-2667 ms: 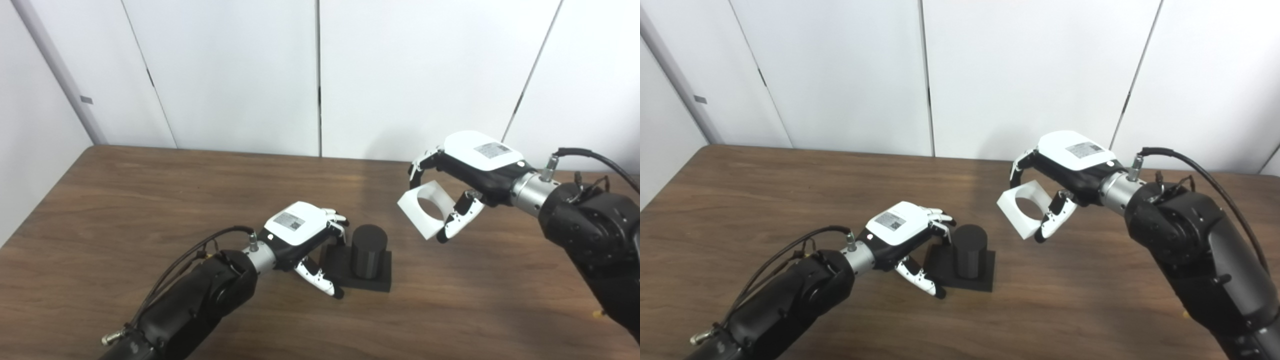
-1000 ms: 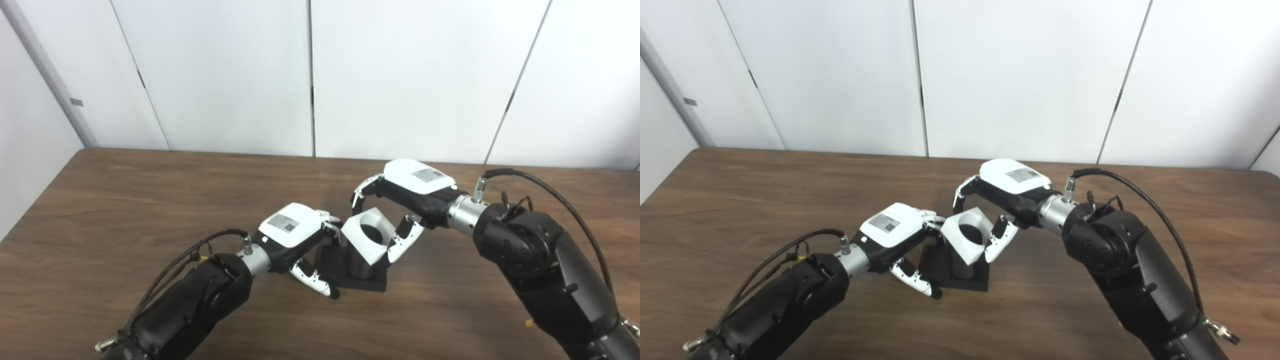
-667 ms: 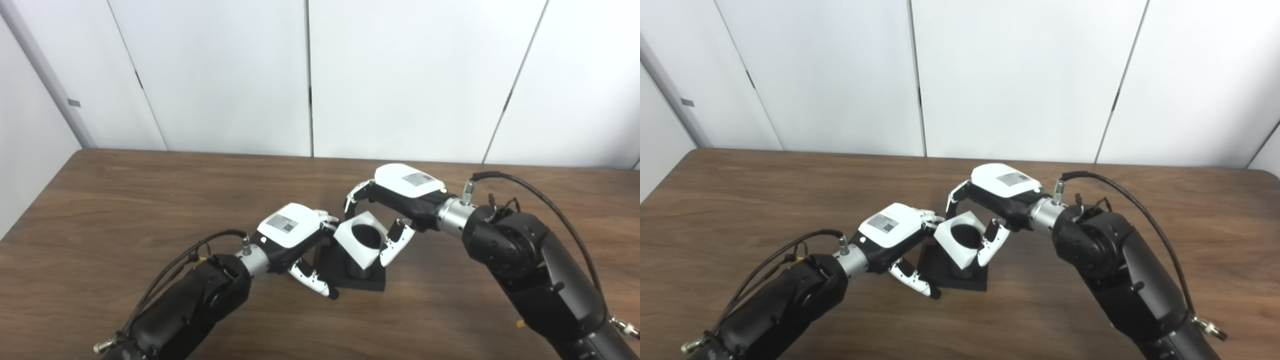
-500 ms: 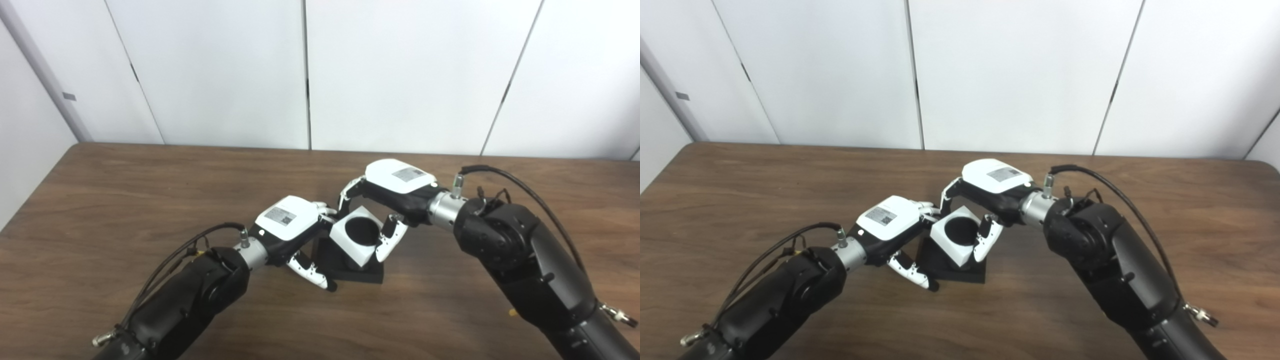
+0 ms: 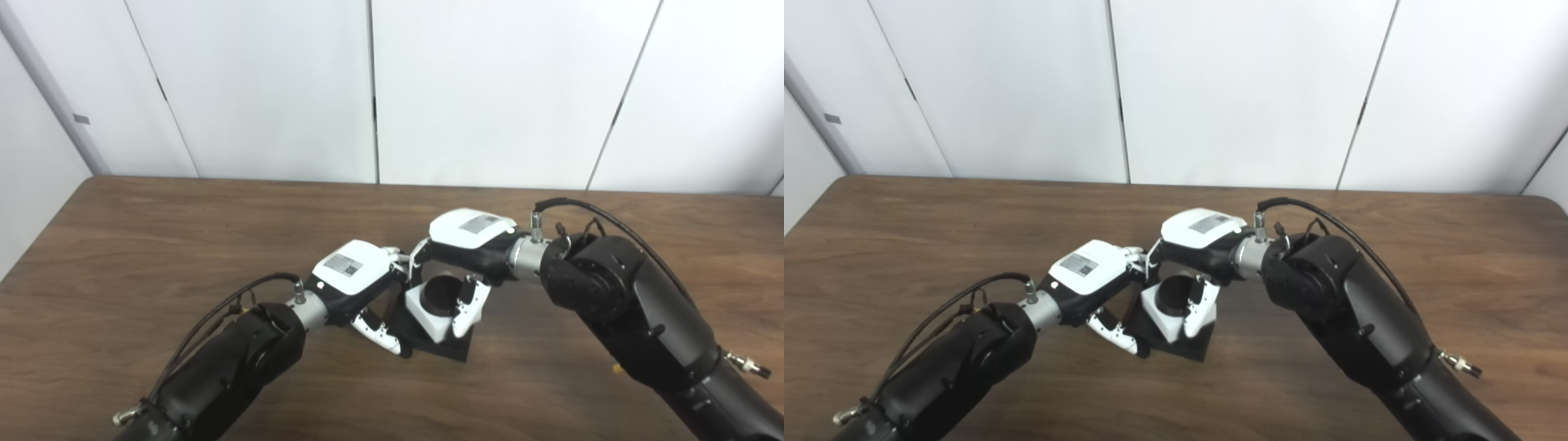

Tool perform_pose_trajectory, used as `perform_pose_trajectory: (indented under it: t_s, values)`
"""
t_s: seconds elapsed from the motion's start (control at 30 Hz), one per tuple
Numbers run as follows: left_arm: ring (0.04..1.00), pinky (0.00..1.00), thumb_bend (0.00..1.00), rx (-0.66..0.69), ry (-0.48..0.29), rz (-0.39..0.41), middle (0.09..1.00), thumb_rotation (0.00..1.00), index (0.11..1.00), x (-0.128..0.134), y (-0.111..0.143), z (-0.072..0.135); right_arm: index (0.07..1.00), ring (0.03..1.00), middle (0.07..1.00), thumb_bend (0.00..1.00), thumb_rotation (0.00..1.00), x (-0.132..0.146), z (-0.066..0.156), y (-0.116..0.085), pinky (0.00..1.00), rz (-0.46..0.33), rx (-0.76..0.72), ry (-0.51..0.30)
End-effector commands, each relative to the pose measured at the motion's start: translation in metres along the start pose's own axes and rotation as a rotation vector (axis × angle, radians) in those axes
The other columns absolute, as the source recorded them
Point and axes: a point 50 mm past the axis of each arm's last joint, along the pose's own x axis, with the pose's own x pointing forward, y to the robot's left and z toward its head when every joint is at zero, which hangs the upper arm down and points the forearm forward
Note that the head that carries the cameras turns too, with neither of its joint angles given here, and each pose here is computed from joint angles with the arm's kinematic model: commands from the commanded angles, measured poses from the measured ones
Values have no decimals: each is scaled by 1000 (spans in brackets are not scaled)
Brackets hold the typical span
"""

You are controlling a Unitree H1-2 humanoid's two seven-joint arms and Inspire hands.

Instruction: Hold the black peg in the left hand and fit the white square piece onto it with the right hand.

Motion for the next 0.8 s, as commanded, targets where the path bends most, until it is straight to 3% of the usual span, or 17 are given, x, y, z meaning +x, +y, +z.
perform_pose_trajectory:
  t_s: [0.0,0.5,0.77]
  values:
    - [901,841,520,11,-20,-223,875,80,494,-10,-48,15,732,828,821,958,293,-6,6,-20,720,-60,-31,-21]
    - [901,829,521,7,-21,-215,865,79,494,-11,-48,14,738,839,837,924,270,-8,-3,-17,730,-77,-17,5]
    - [893,823,521,5,-21,-216,862,79,493,-11,-47,13,765,832,841,894,274,-22,-17,-37,711,-170,22,34]
